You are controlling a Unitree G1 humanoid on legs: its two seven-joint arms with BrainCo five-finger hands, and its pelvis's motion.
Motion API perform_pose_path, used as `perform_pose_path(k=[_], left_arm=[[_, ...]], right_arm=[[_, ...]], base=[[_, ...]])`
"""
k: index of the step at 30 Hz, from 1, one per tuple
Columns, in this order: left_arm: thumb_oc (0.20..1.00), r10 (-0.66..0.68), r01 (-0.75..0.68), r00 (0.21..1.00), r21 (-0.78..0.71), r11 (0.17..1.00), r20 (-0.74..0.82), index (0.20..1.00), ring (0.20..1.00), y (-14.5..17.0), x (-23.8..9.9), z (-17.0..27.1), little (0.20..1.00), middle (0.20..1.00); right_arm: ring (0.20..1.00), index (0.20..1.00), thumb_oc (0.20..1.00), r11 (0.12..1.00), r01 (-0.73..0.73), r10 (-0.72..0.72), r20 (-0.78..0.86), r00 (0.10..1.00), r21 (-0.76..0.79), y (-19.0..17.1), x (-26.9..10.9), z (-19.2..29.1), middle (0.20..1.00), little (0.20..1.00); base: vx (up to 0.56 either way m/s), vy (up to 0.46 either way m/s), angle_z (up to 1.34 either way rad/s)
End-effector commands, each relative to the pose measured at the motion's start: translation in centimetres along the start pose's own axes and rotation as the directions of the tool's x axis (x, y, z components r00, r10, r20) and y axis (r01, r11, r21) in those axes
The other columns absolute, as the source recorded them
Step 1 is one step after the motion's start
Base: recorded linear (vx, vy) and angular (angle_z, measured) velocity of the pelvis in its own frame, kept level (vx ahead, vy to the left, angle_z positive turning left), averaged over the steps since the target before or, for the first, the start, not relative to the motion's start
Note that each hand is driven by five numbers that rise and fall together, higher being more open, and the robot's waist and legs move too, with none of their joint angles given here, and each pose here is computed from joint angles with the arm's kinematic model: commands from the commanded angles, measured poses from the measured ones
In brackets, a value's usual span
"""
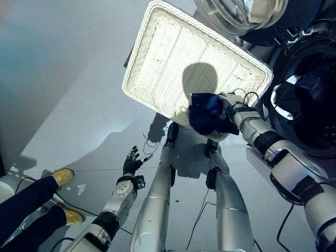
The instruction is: Put the clothes into the washing machine.
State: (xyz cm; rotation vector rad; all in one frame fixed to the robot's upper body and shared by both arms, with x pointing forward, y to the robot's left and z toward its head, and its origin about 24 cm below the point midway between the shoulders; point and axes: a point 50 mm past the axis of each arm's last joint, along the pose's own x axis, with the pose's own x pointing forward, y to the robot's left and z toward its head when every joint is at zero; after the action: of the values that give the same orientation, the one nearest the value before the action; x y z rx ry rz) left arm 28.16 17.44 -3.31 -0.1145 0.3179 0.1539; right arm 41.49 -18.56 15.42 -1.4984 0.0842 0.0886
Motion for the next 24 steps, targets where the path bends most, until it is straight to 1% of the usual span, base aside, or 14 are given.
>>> perform_pose_path(k=[1,2,5,8,11,19,21,22,24], left_arm=[[1.0,0.02,-0.021,1.0,0.042,0.999,0.023,1.0,1.0,0.24,0.46,0.69,1.0,1.0],[1.0,0.021,-0.022,1.0,0.042,0.999,0.023,1.0,1.0,0.24,0.45,0.68,1.0,1.0],[1.0,0.034,-0.034,0.999,0.022,0.999,0.017,1.0,1.0,0.31,0.49,0.65,1.0,1.0],[1.0,0.04,-0.04,0.999,0.014,0.999,0.015,1.0,1.0,0.34,0.49,0.58,1.0,1.0],[1.0,0.044,-0.044,0.999,-0.001,0.999,0.009,1.0,1.0,0.29,0.41,0.44,1.0,1.0],[1.0,0.048,-0.047,0.999,-0.005,0.999,0.01,1.0,1.0,0.14,0.32,0.25,1.0,1.0],[1.0,0.048,-0.048,0.999,-0.003,0.999,0.01,1.0,1.0,0.08,0.3,0.2,1.0,1.0],[1.0,0.048,-0.048,0.999,-0.002,0.999,0.006,1.0,1.0,0.09,0.25,0.06,1.0,1.0],[1.0,0.048,-0.048,0.999,-0.002,0.999,0.004,1.0,1.0,0.09,0.21,-0.04,1.0,1.0]], right_arm=[[0.2,0.2,0.2,0.972,-0.2,0.201,0.004,0.98,0.121,5.28,-0.94,-0.74,0.2,0.2],[0.2,0.2,0.2,0.971,-0.201,0.202,0.005,0.979,0.129,5.31,-0.95,-0.73,0.2,0.2],[0.2,0.2,0.2,0.945,-0.174,0.175,0.021,0.984,0.277,5.33,-1.02,-0.7,0.2,0.2],[0.2,0.2,0.2,0.931,-0.153,0.153,0.026,0.988,0.331,5.22,-1.01,-0.57,0.2,0.2],[0.2,0.2,0.2,0.887,-0.119,0.119,0.029,0.992,0.447,5.04,-1.05,-0.4,0.2,0.2],[0.2,0.2,0.2,0.823,-0.105,0.101,0.037,0.994,0.558,4.77,-1.15,-0.2,0.2,0.2],[0.2,0.2,0.2,0.791,-0.095,0.099,0.026,0.995,0.605,4.64,-1.17,-0.47,0.2,0.2],[0.2,0.2,0.2,0.741,-0.089,0.102,0.019,0.995,0.666,4.63,-1.19,-0.78,0.2,0.2],[0.2,0.2,0.2,0.716,-0.087,0.105,0.017,0.994,0.692,4.67,-1.21,-0.93,0.2,0.2]], base=[[0.0,0.0,0.0],[0.01,-0.032,0.02],[0.02,-0.044,0.03],[0.02,-0.03,0.03],[0.02,-0.036,0.0],[0.0,-0.011,-0.03],[0.01,-0.012,-0.05],[0.01,0.0,-0.05],[0.01,0.004,-0.09]])
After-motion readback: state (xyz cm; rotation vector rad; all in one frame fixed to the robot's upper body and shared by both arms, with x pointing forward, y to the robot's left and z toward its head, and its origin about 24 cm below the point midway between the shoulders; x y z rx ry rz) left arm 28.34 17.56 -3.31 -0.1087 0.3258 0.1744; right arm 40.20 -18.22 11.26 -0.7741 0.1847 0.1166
